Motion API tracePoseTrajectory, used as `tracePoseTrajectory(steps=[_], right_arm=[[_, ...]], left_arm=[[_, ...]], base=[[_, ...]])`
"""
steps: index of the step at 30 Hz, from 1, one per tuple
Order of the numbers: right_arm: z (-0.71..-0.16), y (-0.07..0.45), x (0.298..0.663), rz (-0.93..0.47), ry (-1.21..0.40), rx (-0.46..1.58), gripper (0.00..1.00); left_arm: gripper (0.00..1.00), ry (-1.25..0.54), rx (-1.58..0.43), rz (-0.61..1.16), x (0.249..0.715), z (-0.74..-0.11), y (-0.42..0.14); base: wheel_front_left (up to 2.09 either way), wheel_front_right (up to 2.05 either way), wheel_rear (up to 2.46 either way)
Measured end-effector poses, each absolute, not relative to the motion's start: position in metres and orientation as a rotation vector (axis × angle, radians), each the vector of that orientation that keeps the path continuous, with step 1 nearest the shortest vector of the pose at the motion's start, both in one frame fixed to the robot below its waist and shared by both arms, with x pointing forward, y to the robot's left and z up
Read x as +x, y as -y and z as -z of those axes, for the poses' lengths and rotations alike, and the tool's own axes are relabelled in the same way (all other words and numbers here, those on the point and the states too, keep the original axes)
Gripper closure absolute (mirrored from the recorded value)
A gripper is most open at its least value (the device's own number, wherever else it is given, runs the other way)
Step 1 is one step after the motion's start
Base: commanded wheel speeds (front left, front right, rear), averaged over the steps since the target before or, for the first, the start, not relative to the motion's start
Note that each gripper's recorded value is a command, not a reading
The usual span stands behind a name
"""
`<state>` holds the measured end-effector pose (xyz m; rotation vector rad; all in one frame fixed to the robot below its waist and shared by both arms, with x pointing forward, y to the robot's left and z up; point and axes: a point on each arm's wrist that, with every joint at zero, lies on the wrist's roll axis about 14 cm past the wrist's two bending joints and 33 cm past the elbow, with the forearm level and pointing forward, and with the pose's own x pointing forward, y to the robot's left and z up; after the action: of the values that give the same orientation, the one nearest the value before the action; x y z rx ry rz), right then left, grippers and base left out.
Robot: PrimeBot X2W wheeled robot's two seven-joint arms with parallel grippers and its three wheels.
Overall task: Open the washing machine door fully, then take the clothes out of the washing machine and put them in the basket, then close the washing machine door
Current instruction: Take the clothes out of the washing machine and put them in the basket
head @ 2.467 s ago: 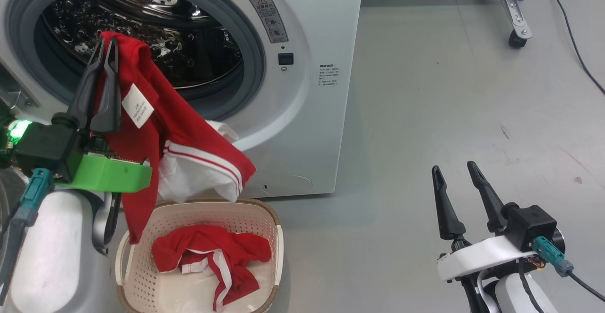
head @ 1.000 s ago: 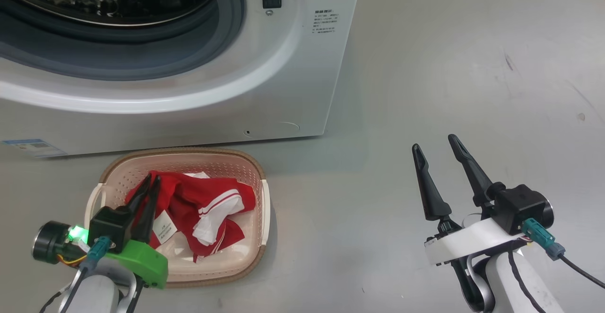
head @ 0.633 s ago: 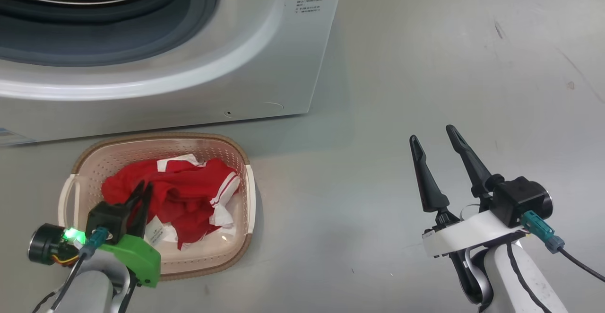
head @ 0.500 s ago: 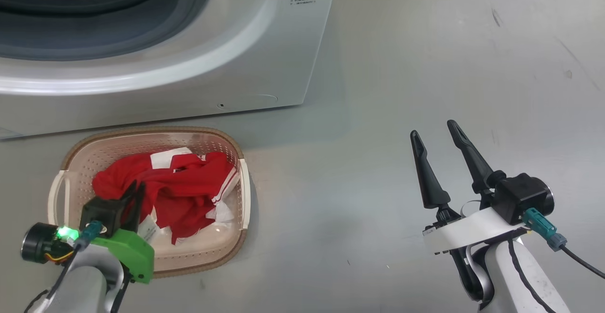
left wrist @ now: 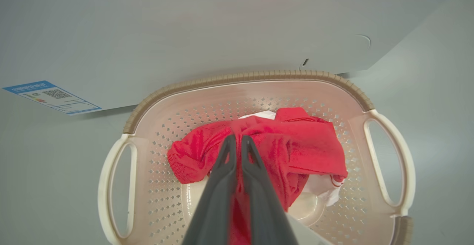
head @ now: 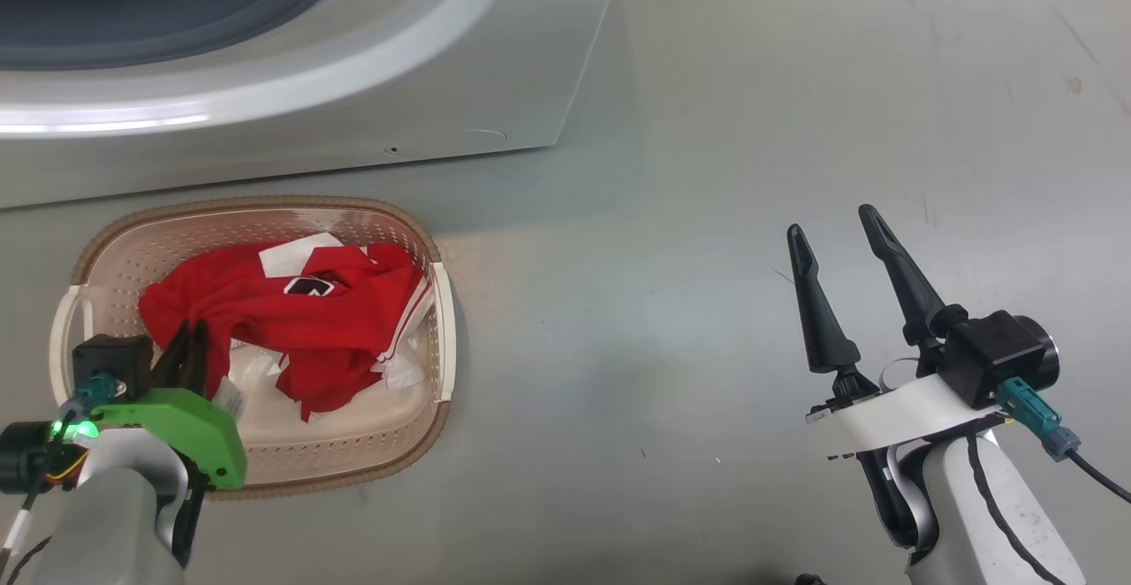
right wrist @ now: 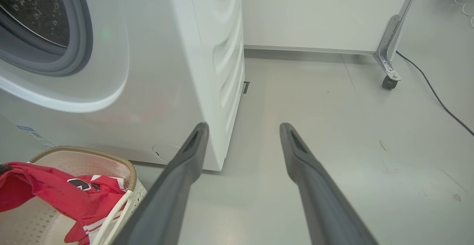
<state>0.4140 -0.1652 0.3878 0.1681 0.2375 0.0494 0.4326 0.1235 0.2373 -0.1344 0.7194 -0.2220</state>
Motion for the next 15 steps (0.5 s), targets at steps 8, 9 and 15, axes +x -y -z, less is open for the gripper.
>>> tracePoseTrajectory(steps=[8, 9, 15], right_arm=[[-0.374, 0.161, 0.417, -0.067, -0.269, 0.160, 0.00], [-0.373, 0.161, 0.418, -0.070, -0.271, 0.160, 0.00], [-0.368, 0.159, 0.419, -0.076, -0.282, 0.154, 0.00]], left_arm=[[1.00, -0.812, -0.132, 0.173, 0.423, -0.212, -0.135], [1.00, -0.824, -0.130, 0.166, 0.421, -0.209, -0.136], [1.00, -0.871, -0.124, 0.147, 0.415, -0.197, -0.140]], base=[[0.00, 0.00, 0.00], [0.00, 0.00, 0.00], [0.00, 0.00, 0.00]])
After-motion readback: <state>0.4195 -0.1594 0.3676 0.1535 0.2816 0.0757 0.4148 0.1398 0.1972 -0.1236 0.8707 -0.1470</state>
